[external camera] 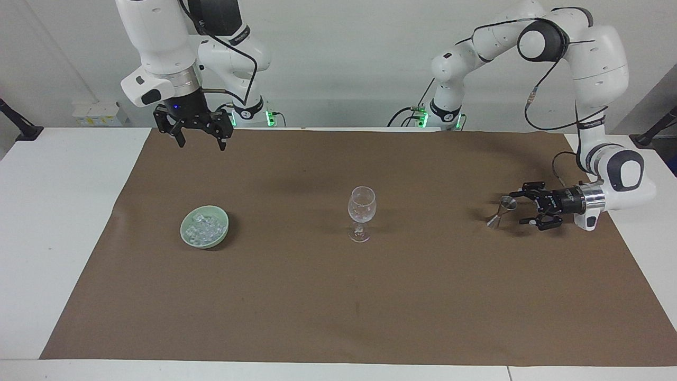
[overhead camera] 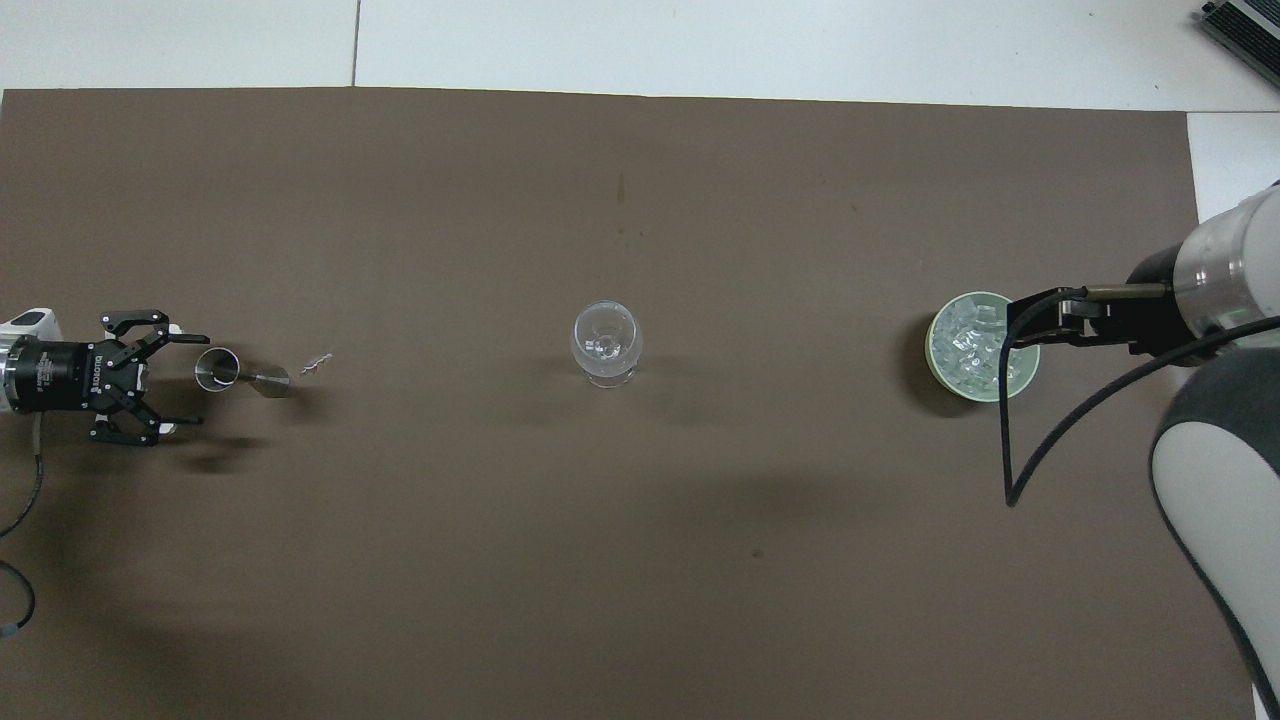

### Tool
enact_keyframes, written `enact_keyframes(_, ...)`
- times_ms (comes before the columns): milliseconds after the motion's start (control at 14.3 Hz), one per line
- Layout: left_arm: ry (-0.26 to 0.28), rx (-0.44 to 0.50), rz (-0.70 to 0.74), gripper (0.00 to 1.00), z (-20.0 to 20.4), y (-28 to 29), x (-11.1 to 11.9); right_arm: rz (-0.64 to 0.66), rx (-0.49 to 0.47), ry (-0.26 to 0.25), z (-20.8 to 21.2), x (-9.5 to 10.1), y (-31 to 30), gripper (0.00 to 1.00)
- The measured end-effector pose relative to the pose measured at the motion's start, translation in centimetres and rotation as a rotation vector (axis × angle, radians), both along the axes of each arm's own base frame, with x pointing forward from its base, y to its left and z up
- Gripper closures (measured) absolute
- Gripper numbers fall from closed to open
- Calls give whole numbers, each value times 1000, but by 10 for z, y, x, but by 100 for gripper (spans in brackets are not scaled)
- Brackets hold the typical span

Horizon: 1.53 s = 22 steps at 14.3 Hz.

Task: Pour wine and add ice with both arms
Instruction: 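Move the left gripper to the small metal cup and open it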

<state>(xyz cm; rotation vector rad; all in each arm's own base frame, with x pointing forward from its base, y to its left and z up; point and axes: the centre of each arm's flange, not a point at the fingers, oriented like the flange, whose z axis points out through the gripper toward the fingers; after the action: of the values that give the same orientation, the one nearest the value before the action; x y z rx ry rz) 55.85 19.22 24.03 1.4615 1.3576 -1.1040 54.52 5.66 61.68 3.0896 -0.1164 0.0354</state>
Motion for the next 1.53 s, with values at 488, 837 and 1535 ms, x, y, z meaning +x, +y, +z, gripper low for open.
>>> enact_keyframes(488, 18, -20, -22, 0, -15, -18, 4, 0, 0, 0, 0, 0, 0, 0)
enact_keyframes(837, 17, -21, -31, 0, -19, -27, 8, 0, 0, 0, 0, 0, 0, 0)
enact_keyframes(1535, 23, -31, -26, 9, -27, -28, 9, 0, 0, 0, 0, 0, 0, 0)
